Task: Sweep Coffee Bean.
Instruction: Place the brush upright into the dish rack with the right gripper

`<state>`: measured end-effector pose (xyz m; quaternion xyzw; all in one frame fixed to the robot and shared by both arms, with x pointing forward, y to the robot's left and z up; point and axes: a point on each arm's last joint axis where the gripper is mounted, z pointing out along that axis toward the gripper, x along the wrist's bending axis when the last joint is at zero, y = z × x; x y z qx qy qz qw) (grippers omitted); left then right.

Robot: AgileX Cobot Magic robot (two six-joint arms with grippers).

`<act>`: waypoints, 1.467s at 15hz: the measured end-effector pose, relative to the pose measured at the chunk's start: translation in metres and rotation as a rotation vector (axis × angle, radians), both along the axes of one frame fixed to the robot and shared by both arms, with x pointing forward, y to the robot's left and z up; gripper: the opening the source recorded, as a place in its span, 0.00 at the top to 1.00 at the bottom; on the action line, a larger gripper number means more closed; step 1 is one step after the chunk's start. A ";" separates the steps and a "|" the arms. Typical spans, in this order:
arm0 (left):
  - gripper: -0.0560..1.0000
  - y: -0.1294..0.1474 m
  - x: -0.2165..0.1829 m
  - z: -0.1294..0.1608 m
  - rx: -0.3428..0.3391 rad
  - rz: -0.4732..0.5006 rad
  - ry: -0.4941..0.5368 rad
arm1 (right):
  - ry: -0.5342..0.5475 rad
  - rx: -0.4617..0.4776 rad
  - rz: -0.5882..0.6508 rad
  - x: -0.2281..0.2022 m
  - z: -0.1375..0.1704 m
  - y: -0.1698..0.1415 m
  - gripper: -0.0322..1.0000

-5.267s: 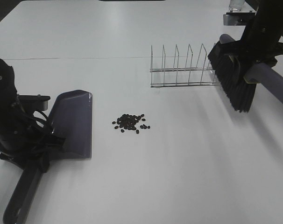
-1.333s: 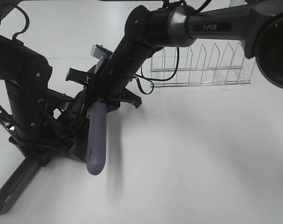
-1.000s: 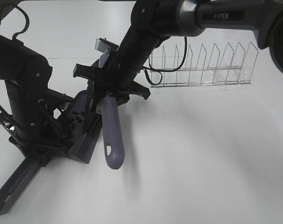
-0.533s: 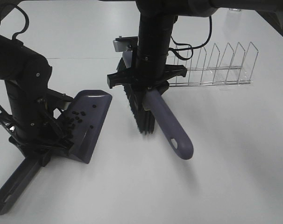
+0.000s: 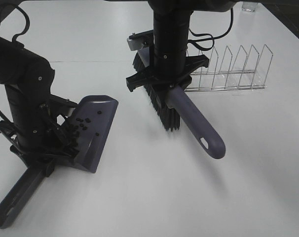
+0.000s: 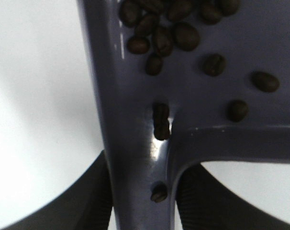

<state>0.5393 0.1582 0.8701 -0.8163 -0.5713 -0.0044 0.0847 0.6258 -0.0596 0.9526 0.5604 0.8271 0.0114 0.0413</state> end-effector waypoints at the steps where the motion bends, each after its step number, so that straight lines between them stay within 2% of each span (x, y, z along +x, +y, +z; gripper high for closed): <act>1: 0.61 0.000 0.000 0.000 -0.001 0.001 0.001 | 0.008 -0.002 0.005 -0.005 0.004 -0.005 0.69; 4: 0.61 0.000 0.000 0.000 -0.004 0.005 0.002 | 0.081 -0.010 -0.068 -0.012 0.000 -0.040 0.69; 5: 0.61 0.000 0.000 0.000 -0.005 0.006 0.002 | 0.134 -0.017 -0.133 -0.008 -0.011 -0.071 0.69; 6: 0.61 -0.001 0.000 0.000 -0.005 0.007 0.003 | 0.148 -0.013 -0.156 -0.004 -0.013 -0.084 0.69; 9: 0.61 -0.001 0.000 0.000 -0.008 0.011 0.004 | 0.164 -0.005 -0.173 0.002 -0.017 -0.099 0.69; 15: 0.61 -0.001 -0.002 0.000 -0.008 0.026 0.026 | 0.213 -0.025 -0.174 0.006 -0.040 -0.106 0.69; 22: 0.61 0.000 -0.004 0.000 -0.003 0.032 0.044 | 0.145 0.005 -0.197 0.018 -0.050 -0.102 0.69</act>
